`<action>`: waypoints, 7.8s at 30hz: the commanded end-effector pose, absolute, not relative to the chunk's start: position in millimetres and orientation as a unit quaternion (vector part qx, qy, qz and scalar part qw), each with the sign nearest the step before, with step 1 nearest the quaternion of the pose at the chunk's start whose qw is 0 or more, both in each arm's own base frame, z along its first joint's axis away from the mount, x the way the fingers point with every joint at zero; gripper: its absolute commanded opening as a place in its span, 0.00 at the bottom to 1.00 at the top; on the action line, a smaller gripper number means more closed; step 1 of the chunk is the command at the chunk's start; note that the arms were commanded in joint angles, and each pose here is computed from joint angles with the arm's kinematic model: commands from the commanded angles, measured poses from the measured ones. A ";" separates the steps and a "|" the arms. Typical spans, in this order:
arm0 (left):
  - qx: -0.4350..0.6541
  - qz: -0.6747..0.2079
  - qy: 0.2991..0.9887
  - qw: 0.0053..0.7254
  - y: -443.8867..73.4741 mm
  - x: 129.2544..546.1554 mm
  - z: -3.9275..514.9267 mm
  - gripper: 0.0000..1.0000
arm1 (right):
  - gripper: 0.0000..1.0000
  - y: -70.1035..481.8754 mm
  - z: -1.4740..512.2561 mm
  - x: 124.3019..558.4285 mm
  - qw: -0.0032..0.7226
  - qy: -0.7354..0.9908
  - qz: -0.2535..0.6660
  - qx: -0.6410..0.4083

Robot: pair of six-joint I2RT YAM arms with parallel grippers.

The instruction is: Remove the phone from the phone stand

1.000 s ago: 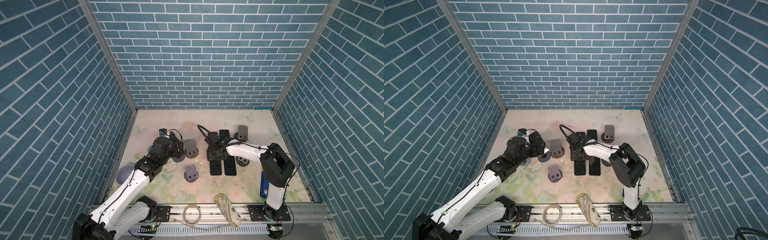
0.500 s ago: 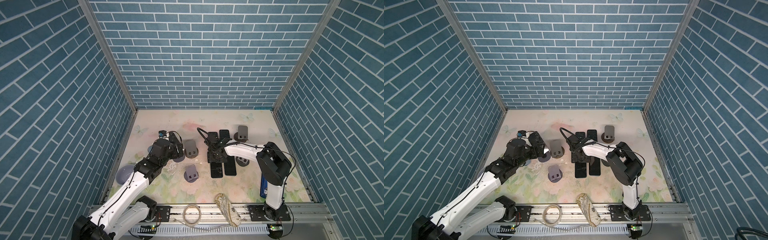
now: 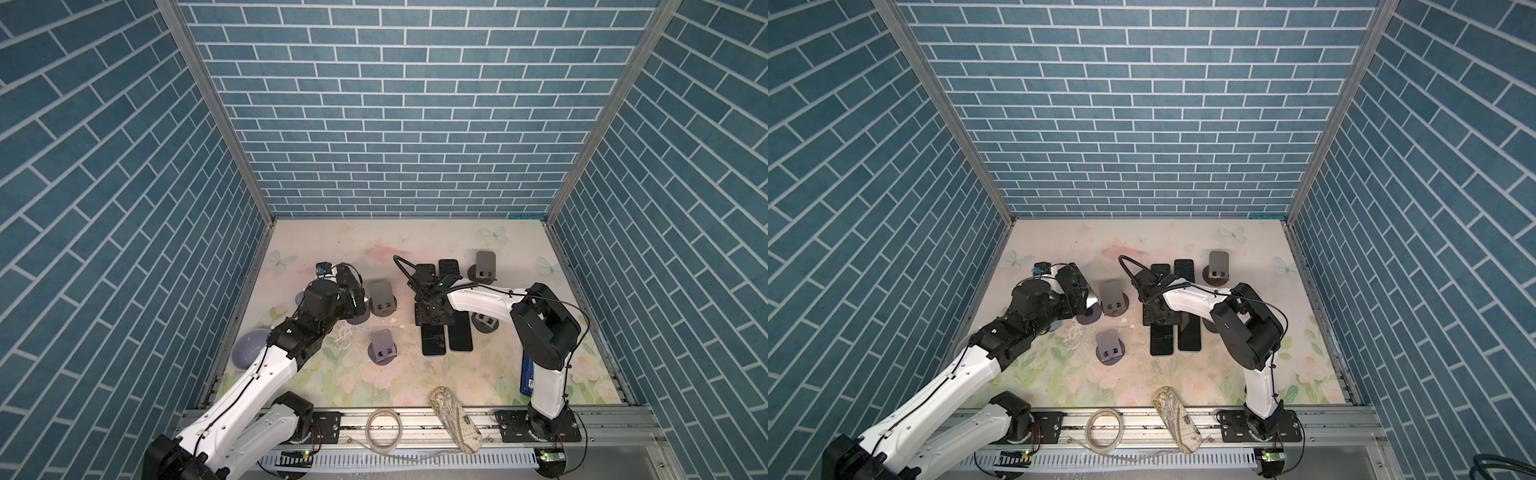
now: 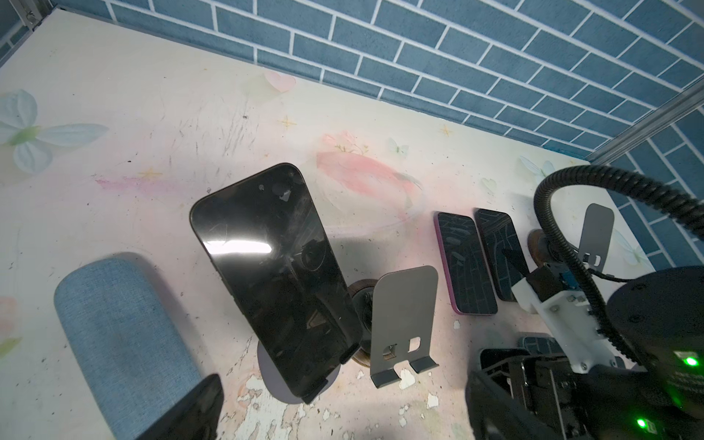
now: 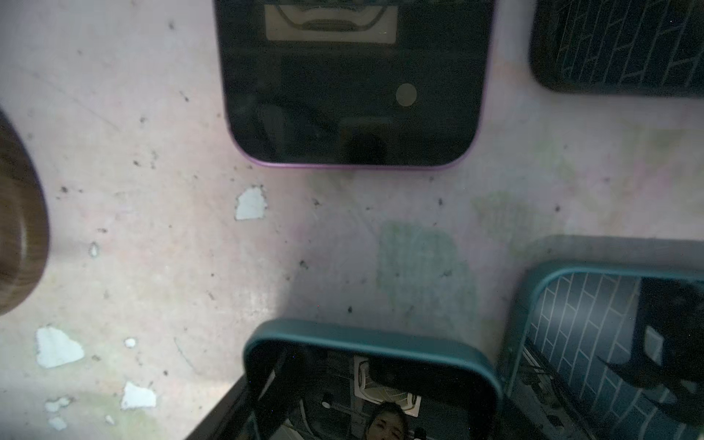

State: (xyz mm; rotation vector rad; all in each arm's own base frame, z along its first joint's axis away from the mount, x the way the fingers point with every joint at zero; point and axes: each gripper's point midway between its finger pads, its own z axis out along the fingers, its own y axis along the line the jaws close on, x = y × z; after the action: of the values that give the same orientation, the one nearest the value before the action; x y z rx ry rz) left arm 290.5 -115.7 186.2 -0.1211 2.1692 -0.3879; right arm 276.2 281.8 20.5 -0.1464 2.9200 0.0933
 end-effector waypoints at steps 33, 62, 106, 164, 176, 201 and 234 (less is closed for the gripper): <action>-0.040 -0.149 0.877 0.454 -113.9 288.7 184.4 1.00 | 0.80 271.9 13.8 279.8 0.098 0.995 -0.006 -0.018; -0.044 -0.127 0.882 0.452 -104.6 283.6 175.3 1.00 | 0.84 296.0 86.8 303.6 0.214 0.971 0.029 -0.105; -0.145 -0.062 0.862 0.482 -41.1 239.9 186.5 1.00 | 0.93 420.4 118.0 184.4 0.229 0.902 0.172 -0.322; -0.108 -0.079 0.864 0.485 -61.4 258.5 191.8 1.00 | 0.47 353.5 170.3 281.1 0.272 0.933 0.116 -0.204; -0.066 -0.108 0.863 0.489 -91.6 288.6 201.6 0.99 | 0.47 275.8 200.1 347.5 0.311 0.941 0.080 -0.108; -0.057 -0.101 0.856 0.504 -102.3 316.1 215.6 1.00 | 0.48 74.3 195.7 385.1 0.329 0.937 -0.011 0.115; -0.099 -0.064 0.872 0.474 -94.3 327.3 206.7 1.00 | 0.51 16.9 94.3 372.8 0.242 0.945 -0.002 0.220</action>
State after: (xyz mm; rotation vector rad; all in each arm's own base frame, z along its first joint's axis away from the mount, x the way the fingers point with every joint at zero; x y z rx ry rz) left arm 327.7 -100.3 205.7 -0.2142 2.1182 -0.1967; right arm 376.4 19.4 107.9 0.5438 2.5710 -0.0098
